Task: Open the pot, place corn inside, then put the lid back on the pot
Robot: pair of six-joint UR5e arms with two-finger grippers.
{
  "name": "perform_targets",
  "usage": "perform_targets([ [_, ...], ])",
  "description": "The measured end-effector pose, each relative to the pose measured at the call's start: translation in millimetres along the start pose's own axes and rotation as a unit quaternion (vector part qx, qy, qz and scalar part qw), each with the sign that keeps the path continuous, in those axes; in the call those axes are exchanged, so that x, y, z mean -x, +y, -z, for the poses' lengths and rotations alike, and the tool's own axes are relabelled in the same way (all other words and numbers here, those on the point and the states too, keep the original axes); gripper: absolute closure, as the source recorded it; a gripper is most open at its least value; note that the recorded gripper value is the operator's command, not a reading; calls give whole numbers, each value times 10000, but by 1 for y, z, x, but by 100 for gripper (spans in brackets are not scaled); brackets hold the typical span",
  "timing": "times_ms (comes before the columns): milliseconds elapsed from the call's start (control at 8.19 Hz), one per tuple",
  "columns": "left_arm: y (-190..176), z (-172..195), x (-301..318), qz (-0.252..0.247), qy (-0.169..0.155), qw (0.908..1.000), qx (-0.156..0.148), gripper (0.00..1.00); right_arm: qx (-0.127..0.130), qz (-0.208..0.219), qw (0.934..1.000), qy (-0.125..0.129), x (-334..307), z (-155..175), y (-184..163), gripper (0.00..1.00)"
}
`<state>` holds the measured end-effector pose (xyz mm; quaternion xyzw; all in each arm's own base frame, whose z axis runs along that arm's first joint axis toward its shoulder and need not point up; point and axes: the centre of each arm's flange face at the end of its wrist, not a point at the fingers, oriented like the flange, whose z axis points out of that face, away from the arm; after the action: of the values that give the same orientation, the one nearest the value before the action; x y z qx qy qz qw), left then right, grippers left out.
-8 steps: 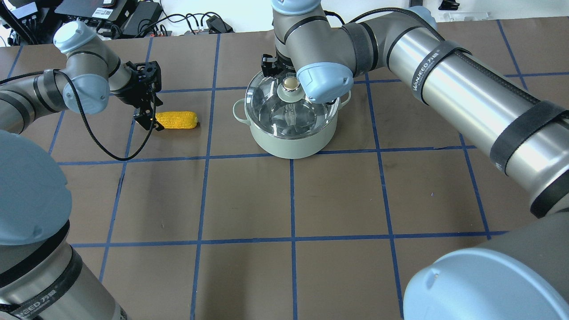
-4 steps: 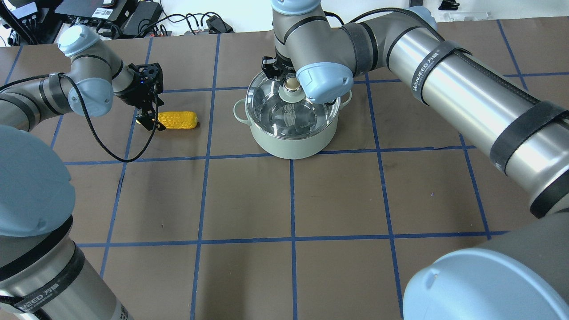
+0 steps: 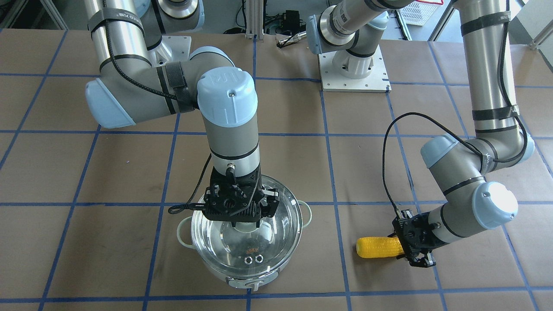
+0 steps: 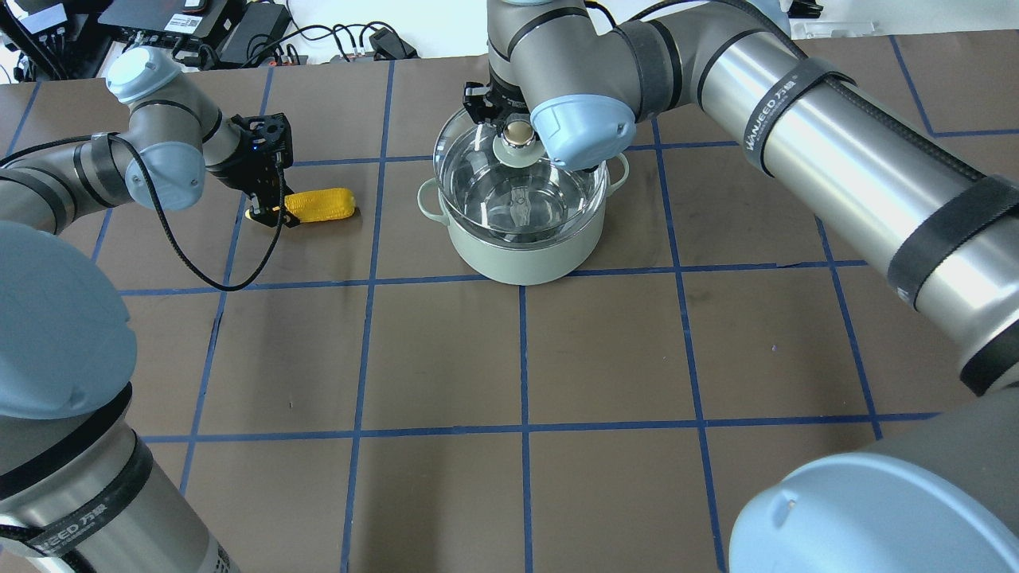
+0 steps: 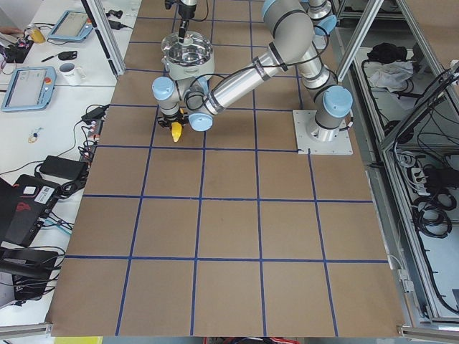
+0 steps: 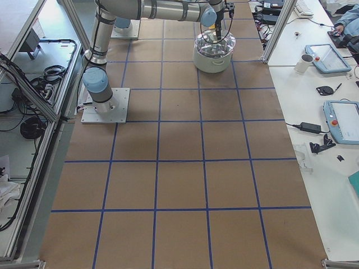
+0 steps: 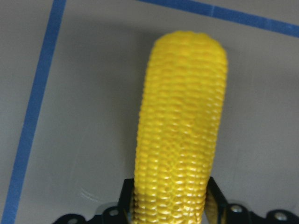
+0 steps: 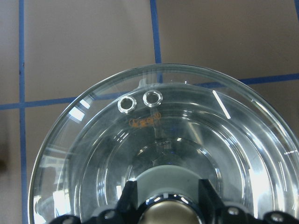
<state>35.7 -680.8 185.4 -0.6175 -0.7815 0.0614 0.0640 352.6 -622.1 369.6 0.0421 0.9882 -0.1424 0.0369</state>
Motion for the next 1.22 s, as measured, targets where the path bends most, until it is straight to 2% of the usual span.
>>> perform_targets([
  [244, -1, 7, -1, 160, -33, 9999, 28, 100, -68, 163, 9998, -14, -5, 40, -1, 64],
  [366, -2, 18, -2, 286, -86, 9995, 49, 100, -18, 265, 9996, 36, -17, 72, 4, 65],
  [611, -17, 70, -14, 625, -312, 9975, 85, 100, 283, 293, 9990, 192, -69, 138, 15, 65],
  [733, -30, 106, -24, 738, -539, 9958, 109, 100, 458, 267, 9984, 185, -99, 166, 24, 65],
  [977, -86, 166, -54, 1000, -995, 9900, 20, 100, 649, 331, 9972, 195, -148, 203, 48, 66],
  [1221, -168, 195, -94, 1144, -1365, 9837, -231, 100, 714, 420, 9963, 235, -167, 212, 61, 65],
])
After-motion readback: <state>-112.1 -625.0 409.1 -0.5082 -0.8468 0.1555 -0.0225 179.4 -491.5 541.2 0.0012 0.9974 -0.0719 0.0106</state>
